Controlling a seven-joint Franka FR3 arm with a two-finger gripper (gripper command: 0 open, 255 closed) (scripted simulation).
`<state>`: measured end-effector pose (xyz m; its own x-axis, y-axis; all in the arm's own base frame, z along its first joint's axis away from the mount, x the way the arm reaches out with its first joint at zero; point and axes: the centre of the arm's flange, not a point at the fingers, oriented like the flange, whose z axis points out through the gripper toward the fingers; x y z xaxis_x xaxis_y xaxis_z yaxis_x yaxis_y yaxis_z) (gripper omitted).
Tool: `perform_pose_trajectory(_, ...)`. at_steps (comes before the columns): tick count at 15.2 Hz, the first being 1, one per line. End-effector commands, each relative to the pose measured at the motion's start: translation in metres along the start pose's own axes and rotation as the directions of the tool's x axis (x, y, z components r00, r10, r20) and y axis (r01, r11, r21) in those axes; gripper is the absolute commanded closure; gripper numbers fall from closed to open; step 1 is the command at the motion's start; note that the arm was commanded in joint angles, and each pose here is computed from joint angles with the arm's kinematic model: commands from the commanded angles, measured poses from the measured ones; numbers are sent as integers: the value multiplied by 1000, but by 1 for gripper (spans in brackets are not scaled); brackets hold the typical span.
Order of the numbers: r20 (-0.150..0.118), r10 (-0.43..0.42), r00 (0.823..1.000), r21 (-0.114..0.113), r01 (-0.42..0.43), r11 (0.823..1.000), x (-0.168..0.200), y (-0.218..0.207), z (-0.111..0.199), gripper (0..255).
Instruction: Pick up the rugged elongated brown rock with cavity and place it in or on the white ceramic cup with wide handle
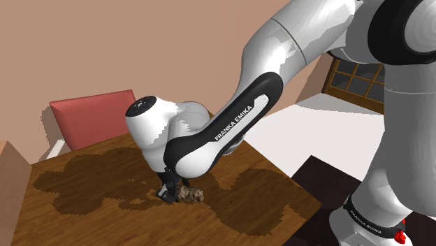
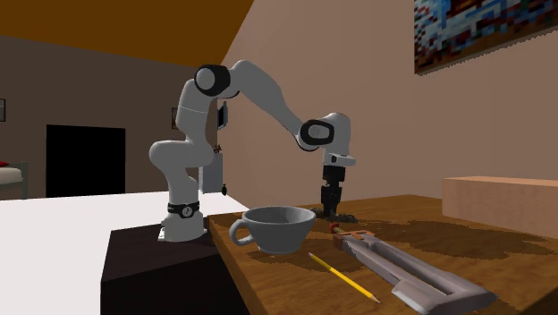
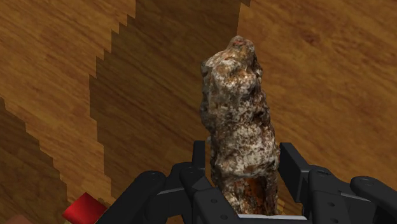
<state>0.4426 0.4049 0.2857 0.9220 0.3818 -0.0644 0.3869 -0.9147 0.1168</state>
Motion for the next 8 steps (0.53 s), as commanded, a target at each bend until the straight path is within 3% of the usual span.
perform_pose_trajectory(1,0,0,1000,0,0,1000,0,0,0,255)
perform_pose_trajectory(8,0,0,1000,0,0,1000,-2,4,-37,255)
